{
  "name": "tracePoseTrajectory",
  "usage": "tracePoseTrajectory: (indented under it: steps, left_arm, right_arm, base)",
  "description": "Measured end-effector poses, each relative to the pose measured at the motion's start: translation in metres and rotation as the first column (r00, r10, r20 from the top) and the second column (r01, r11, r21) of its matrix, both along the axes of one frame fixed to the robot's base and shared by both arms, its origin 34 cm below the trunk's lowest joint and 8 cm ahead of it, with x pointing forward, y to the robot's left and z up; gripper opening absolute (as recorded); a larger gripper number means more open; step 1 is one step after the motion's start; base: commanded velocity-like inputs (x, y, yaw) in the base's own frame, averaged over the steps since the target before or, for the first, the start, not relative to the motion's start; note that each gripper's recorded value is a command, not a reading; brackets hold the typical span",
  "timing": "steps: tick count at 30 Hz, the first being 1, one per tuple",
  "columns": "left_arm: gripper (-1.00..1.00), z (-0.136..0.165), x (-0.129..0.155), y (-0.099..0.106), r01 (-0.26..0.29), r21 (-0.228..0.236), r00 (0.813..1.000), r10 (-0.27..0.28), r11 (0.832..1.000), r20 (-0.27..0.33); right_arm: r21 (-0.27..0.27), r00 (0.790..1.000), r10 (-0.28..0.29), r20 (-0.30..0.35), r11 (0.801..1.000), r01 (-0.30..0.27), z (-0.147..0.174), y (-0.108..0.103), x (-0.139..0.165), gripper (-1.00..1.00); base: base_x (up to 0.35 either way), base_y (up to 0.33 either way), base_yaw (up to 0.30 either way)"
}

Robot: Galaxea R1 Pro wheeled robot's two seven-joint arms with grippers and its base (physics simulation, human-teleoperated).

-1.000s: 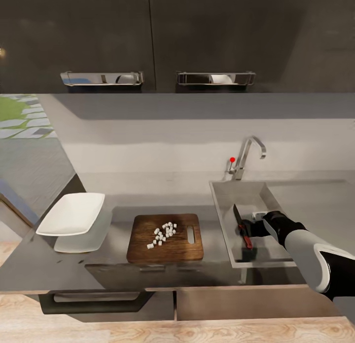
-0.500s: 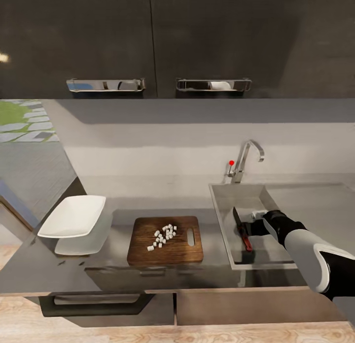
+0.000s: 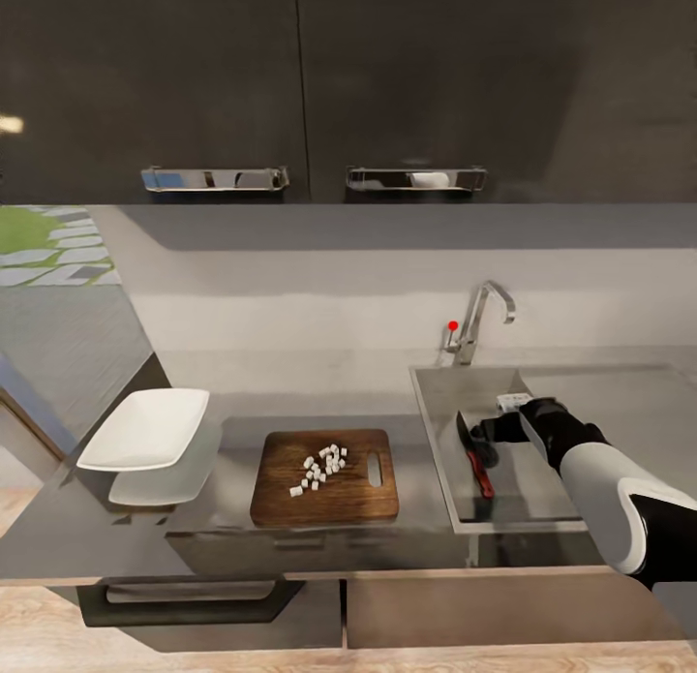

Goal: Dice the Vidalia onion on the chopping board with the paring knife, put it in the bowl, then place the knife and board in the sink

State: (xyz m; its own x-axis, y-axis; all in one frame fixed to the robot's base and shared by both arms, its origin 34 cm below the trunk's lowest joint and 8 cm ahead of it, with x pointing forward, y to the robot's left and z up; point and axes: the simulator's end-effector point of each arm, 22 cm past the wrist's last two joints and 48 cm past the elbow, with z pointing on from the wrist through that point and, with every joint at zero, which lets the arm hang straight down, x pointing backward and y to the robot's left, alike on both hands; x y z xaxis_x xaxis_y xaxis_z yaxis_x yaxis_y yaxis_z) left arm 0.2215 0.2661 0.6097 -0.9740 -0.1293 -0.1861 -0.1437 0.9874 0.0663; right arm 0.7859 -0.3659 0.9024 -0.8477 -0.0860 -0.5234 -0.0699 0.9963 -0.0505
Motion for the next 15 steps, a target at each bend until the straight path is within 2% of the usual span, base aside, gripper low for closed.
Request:
tracePoseTrajectory:
  steps: [6,10,15]
  left_arm:
    - [1.00,0.001,0.004,0.000,0.000,0.000,1.000,0.000,1.000,0.010]
    - [1.00,0.002,0.006,0.000,0.000,0.000,1.000,0.000,1.000,0.015]
    - [1.00,0.003,0.009,0.000,0.000,0.000,1.000,0.000,1.000,0.024]
  right_arm:
    - [0.071,0.998,0.049,0.044,0.996,-0.052,0.022,0.015,0.010,1.00]
    - [0.057,0.993,0.054,0.109,0.997,-0.060,0.052,0.010,0.027,1.00]
    - [0.044,0.987,0.052,0.150,0.997,-0.059,0.073,0.005,0.036,1.00]
  base:
    - [0.000,0.000,0.000]
    - [0.000,0.000,0.000]
    - [-0.028,0.000,0.000]
